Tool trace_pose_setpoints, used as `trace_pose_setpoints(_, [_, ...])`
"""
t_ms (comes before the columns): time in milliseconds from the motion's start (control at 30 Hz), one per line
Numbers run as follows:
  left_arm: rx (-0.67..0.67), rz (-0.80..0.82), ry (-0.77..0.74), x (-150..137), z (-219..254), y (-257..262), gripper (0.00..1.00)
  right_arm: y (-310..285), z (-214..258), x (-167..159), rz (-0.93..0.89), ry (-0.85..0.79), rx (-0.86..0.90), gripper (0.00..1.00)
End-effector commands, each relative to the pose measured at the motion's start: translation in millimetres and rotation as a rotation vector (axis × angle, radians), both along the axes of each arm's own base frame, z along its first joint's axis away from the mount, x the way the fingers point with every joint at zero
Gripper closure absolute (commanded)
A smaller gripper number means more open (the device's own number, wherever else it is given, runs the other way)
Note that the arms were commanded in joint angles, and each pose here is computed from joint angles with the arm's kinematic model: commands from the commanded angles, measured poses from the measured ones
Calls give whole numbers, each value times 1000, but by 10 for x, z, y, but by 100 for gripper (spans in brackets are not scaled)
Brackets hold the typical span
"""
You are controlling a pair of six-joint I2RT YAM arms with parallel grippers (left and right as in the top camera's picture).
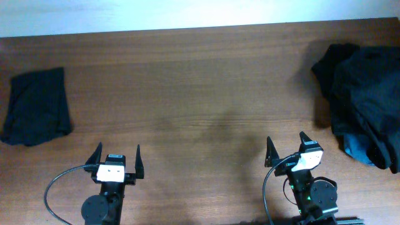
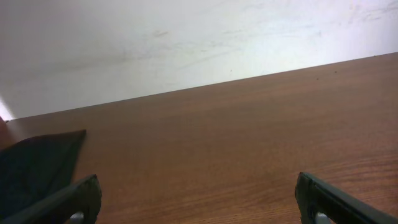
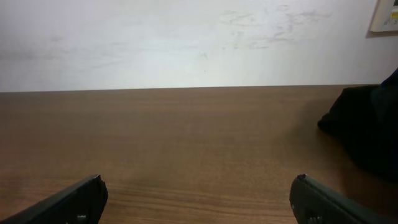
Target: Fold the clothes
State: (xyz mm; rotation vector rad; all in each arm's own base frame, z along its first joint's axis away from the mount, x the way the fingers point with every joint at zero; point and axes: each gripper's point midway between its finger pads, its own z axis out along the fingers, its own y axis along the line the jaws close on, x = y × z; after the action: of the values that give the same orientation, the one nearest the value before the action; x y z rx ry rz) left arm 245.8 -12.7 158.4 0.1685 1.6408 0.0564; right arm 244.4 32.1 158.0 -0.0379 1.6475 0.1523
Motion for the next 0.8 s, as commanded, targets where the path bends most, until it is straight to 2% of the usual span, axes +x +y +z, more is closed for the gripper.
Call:
trace_pose_setpoints(0, [20,9,-3,0,-15,21,1,-10,2,-5,-4,-1,14,1])
trace_pose_setpoints(133, [20,9,-3,0,-15,21,1,-9,156,-62,-3,19,64,1])
trace_pose_setpoints(300, [20,9,-3,0,-15,21,1,-138,835,-205,-65,-28,101,1])
trace_pose_setpoints(467, [20,9,-3,0,-15,21,1,-263,1439,-269,-136,67,76,1])
trace_pose_setpoints(600, [20,10,-3,0,-15,22,1,-306,1865,-138,-178,197,41,1])
trace_pose_setpoints(767, [20,9,-3,0,-15,21,1,-390,2396,180,-247,320,-5,1])
